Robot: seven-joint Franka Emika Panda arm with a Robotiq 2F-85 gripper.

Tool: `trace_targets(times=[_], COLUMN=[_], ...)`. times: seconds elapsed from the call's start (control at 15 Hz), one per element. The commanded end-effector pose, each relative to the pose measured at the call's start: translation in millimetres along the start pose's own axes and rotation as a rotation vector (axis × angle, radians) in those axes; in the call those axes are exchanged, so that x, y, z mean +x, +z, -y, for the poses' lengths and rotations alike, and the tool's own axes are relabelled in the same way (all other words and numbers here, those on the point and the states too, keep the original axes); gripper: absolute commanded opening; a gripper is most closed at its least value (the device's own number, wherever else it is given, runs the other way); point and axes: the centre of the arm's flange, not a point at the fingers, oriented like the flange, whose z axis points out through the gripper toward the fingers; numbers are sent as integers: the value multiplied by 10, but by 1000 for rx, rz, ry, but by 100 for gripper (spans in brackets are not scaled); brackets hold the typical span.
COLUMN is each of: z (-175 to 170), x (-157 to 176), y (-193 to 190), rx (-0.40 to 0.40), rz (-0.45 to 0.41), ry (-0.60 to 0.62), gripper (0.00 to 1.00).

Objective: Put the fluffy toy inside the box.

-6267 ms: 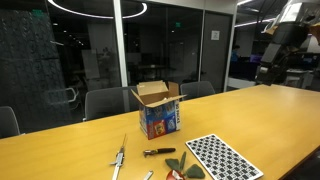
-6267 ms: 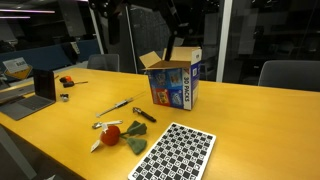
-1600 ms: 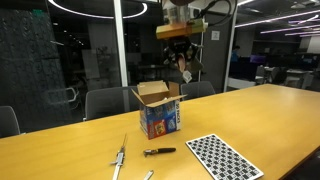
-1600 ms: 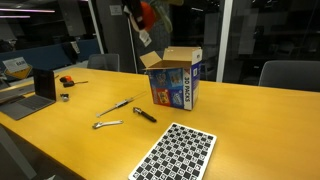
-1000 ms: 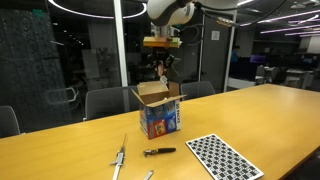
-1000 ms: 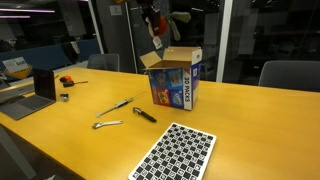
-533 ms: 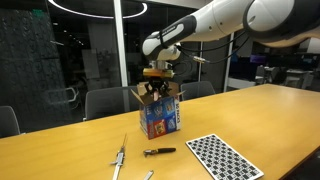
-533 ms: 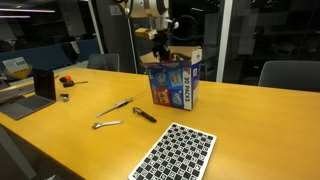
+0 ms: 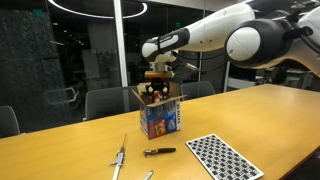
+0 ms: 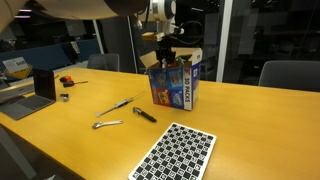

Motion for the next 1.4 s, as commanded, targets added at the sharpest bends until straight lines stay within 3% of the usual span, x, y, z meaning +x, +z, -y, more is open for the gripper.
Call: trace_targets(times=[0.0, 0.33, 0.73, 1.07, 1.33], z=[160, 6, -552, -1151, -1410], x=[126, -267, -1353, -2249, -2578], y=[-603, -1666, -2753, -3085, -3040], rx=[2, -5, -151, -260, -243], rz=[-22, -116, -134, -118, -81], ry=[-15, -27, -128, -243, -378], gripper=[95, 100, 100, 100, 100])
